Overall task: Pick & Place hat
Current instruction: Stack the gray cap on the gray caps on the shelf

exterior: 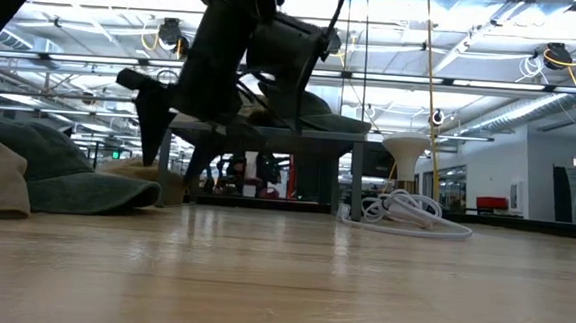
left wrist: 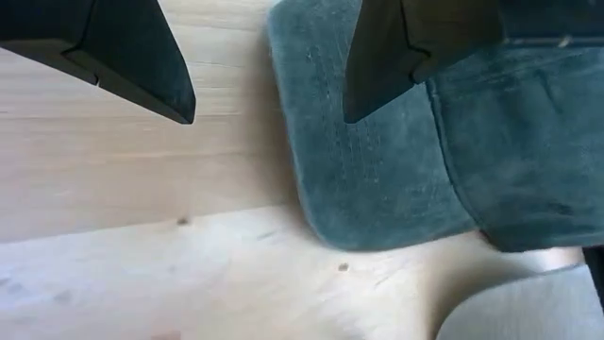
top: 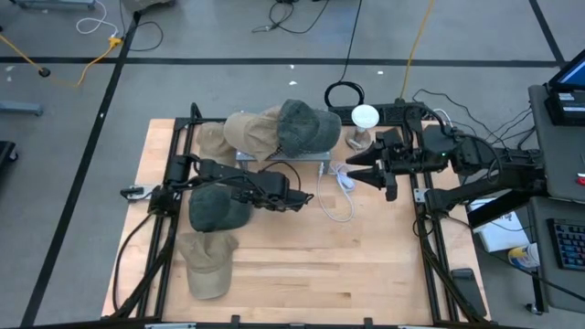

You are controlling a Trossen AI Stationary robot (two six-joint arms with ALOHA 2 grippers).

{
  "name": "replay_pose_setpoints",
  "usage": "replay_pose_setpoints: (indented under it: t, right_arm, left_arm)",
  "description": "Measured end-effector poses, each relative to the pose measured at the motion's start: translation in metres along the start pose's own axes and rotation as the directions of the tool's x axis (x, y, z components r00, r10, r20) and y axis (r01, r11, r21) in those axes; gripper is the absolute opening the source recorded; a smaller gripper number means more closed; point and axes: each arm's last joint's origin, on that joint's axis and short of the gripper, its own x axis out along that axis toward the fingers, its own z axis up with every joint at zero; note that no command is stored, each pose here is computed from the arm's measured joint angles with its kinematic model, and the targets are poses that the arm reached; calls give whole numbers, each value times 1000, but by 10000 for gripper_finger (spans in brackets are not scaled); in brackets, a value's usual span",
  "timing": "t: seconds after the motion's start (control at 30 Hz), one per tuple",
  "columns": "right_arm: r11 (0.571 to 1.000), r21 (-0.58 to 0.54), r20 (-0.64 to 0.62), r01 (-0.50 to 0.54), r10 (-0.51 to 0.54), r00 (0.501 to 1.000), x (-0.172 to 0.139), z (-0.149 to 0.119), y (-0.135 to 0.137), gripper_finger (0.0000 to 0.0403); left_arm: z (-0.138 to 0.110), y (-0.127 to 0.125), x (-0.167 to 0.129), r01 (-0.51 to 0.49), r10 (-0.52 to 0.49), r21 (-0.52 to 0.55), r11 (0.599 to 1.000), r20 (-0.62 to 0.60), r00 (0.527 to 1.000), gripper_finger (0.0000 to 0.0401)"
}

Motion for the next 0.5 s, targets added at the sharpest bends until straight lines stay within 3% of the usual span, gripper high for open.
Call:
replay_pose_setpoints:
  t: [0.2, 0.5]
  right_arm:
    - [1000, 0, -3, 0, 0, 1000, 0, 0, 0, 196]
    - [1000, -27, 3, 5, -5, 1000, 0, 0, 0, 196]
  left_arm:
    - [-9, -1, 19, -43, 42, -25, 999, -27, 999, 273]
    - [-16, 13, 37, -191, 190, -25, 981, -33, 981, 273]
